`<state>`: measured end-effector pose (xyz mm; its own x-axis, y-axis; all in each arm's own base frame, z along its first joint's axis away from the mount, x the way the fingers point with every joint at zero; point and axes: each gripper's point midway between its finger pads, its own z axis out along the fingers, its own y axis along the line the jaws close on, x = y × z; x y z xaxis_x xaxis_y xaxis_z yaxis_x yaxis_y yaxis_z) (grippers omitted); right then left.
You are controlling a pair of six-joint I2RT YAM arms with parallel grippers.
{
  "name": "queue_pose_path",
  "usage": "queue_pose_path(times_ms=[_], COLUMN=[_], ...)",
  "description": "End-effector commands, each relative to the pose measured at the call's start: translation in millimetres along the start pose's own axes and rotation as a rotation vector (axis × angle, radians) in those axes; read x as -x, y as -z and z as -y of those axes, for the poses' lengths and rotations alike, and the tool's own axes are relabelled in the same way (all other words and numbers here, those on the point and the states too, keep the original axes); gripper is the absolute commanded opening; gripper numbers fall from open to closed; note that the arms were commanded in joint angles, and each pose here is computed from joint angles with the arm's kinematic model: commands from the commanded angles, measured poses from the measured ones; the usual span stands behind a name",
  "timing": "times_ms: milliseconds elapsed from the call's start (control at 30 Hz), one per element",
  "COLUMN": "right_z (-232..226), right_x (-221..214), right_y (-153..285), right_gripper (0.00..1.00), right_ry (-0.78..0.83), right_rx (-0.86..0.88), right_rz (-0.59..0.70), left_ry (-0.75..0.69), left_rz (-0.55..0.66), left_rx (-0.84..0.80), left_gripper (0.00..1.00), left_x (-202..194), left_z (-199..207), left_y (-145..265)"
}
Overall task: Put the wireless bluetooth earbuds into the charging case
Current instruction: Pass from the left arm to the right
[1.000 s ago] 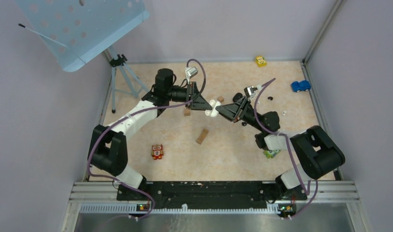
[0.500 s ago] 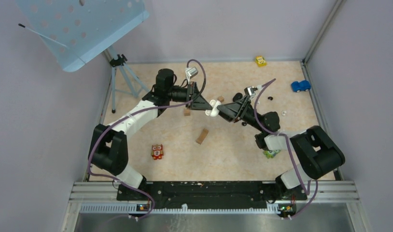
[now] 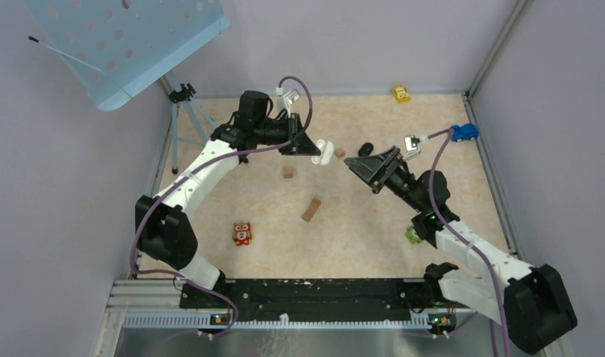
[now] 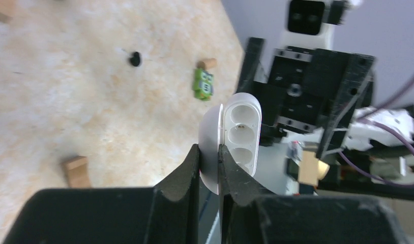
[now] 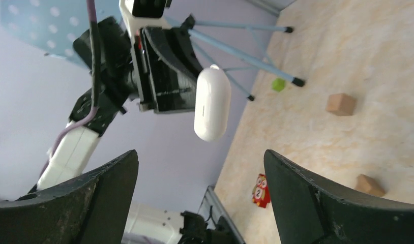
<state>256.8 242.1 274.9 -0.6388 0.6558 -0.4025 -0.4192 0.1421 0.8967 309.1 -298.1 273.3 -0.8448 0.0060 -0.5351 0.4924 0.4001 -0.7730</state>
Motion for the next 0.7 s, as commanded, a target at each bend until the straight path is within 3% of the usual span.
queue_pose_path(times_ms=[0,467,667], right_z=[35.7,29.4,30.4], right_x=[21.1,-4.9,-6.5], right_y=[9.5,-41.8,-54.2], right_gripper=[0.90,0.92,0.84], right_ry=[0.111,0.157,0.170], right_rx=[-0.351,-0.466,-0.438], right_rz=[0.045,0.000,-0.002], left_ry=[-0.076,-0.100,-0.103], left_rz=[0.038,0.023,0.017], left_rx=[0.182,0.292,0.288], left_gripper=[0.00,0.00,0.00], left_x=[6.7,2.8,0.3], left_z=[-15.0,-15.8,-14.7], left_y=[12.6,2.8,2.9])
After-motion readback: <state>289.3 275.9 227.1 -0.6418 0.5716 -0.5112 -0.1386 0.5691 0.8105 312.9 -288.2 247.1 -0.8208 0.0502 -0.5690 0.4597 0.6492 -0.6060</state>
